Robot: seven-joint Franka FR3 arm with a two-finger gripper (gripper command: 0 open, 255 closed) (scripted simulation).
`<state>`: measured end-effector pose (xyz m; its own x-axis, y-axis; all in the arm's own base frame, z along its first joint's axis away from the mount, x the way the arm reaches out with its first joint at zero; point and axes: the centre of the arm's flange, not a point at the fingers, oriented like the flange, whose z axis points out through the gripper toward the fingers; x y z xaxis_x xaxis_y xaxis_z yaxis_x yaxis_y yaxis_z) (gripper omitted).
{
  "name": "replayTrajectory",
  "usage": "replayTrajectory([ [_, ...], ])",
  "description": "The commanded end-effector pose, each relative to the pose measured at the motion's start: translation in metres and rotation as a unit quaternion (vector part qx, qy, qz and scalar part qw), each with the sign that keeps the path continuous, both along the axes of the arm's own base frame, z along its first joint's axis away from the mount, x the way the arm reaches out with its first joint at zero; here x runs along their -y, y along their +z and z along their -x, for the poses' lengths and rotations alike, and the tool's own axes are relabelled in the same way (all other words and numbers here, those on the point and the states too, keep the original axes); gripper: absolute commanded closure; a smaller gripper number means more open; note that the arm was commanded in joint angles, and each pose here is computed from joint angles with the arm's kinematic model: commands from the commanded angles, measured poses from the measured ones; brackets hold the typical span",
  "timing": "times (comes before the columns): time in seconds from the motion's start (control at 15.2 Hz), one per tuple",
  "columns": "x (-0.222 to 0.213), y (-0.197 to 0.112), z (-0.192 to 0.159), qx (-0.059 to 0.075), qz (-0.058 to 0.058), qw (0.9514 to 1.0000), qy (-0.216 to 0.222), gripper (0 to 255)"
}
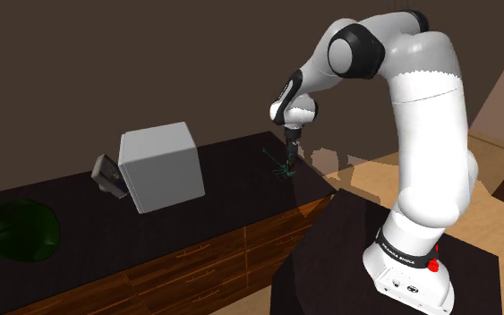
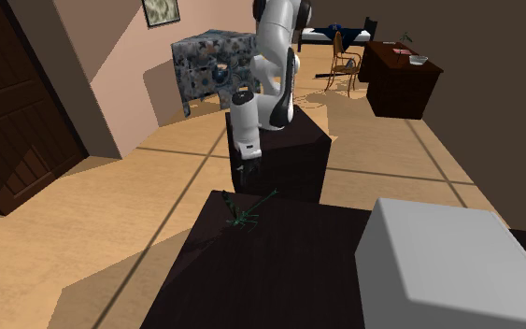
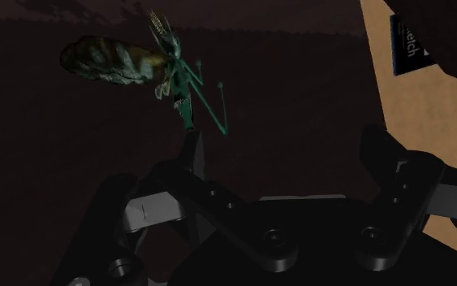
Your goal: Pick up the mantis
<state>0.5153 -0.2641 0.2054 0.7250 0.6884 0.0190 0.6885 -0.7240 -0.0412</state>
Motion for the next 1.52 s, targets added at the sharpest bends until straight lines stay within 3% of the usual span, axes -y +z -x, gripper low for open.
replayTrajectory([
  [0.0, 0.006, -0.020, -0.016, 0.003, 0.000, 0.9997, 0.024, 0],
  [0.4, 0.024, -0.070, -0.066, 0.010, 0.003, 0.9963, 0.086, 0],
  [0.99, 0.024, -0.110, -0.066, 0.010, 0.003, 0.9963, 0.086, 0],
  [1.06, 0.023, -0.110, -0.066, 0.010, 0.003, 0.9963, 0.086, 255],
  [1.45, 0.023, -0.110, -0.066, 0.010, 0.003, 0.9963, 0.086, 255],
])
